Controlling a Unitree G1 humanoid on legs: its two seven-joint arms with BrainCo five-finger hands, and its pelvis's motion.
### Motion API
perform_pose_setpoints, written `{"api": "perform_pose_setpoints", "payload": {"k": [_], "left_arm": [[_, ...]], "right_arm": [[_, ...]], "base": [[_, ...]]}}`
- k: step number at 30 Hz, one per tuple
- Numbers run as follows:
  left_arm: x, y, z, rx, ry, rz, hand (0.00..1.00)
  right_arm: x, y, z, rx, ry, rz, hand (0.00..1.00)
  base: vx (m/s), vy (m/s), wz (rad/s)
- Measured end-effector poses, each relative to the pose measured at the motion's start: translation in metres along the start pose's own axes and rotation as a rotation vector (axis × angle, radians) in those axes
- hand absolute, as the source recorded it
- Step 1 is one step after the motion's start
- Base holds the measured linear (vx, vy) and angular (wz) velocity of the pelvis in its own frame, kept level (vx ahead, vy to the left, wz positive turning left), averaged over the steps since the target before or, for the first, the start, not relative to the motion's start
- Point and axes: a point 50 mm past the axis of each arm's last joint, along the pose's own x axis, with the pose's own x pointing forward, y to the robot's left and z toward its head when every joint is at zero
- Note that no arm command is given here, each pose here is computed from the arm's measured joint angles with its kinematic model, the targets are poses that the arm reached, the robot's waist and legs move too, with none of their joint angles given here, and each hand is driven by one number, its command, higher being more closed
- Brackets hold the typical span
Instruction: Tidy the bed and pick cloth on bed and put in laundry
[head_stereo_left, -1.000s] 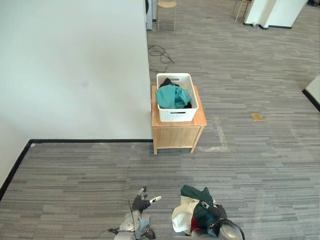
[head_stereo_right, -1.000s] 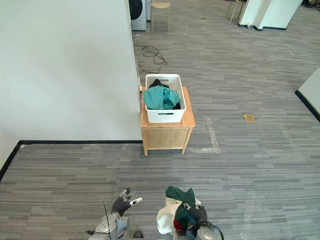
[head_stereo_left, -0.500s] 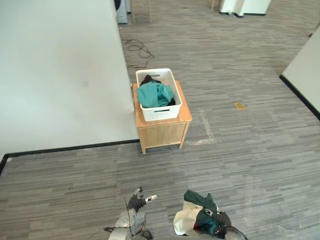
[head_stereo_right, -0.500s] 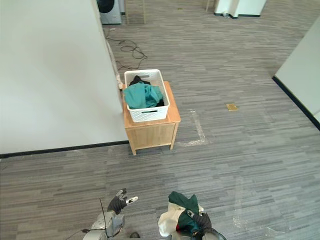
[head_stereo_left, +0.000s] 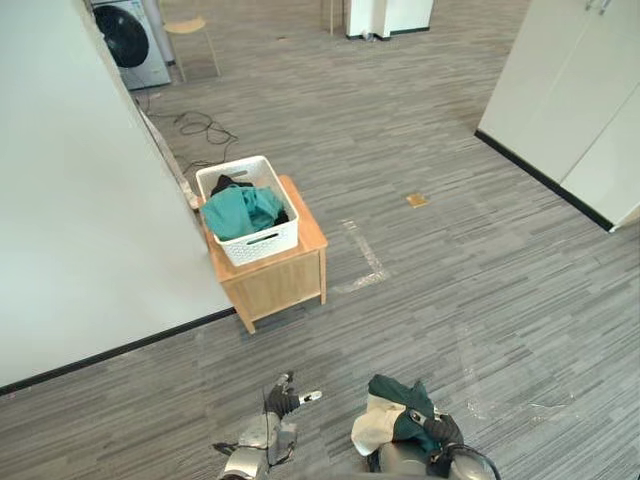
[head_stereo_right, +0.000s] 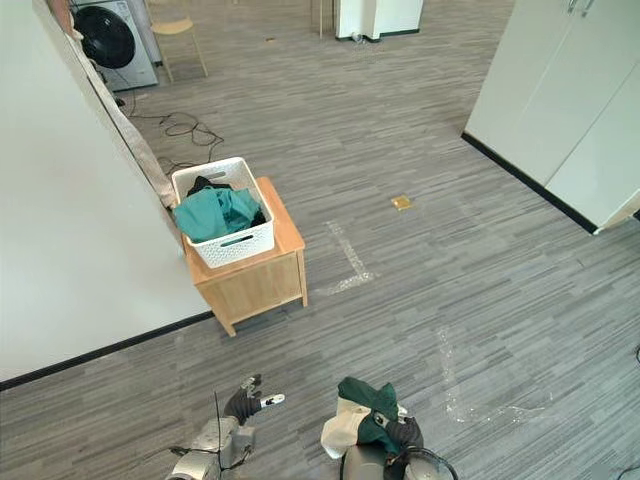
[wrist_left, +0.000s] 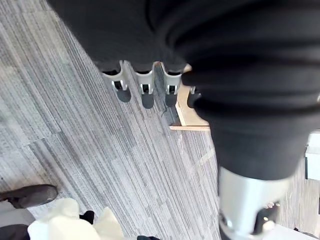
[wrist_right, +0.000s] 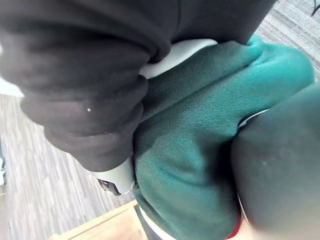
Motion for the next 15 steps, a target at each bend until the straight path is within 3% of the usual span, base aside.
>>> {"api": "perform_pose_setpoints", "payload": {"k": [2,6,11,15], "left_arm": [[0.003,0.005,0.007,0.01,-0.017,0.025,0.0],[0.004,0.034,0.005,0.02,0.008,0.128,0.0],[-0.001,0.013,-0.017,-0.163,0.071,0.133,0.0],[-0.002,0.006,-0.015,-0.246,0.056,0.121,0.0]], "right_arm": [[0.002,-0.002,0.005,-0.007,-0.019,-0.007,1.0],[0.002,0.007,-0.003,-0.072,0.022,0.047,1.0],[0.017,0.01,0.023,-0.236,-0.014,0.115,1.0],[0.015,0.014,0.018,-0.272,-0.007,0.139,1.0]], "base": [[0.15,-0.301,0.62],[0.25,-0.587,1.01],[0.13,-0.697,0.42],[0.14,-0.406,-0.23]]}}
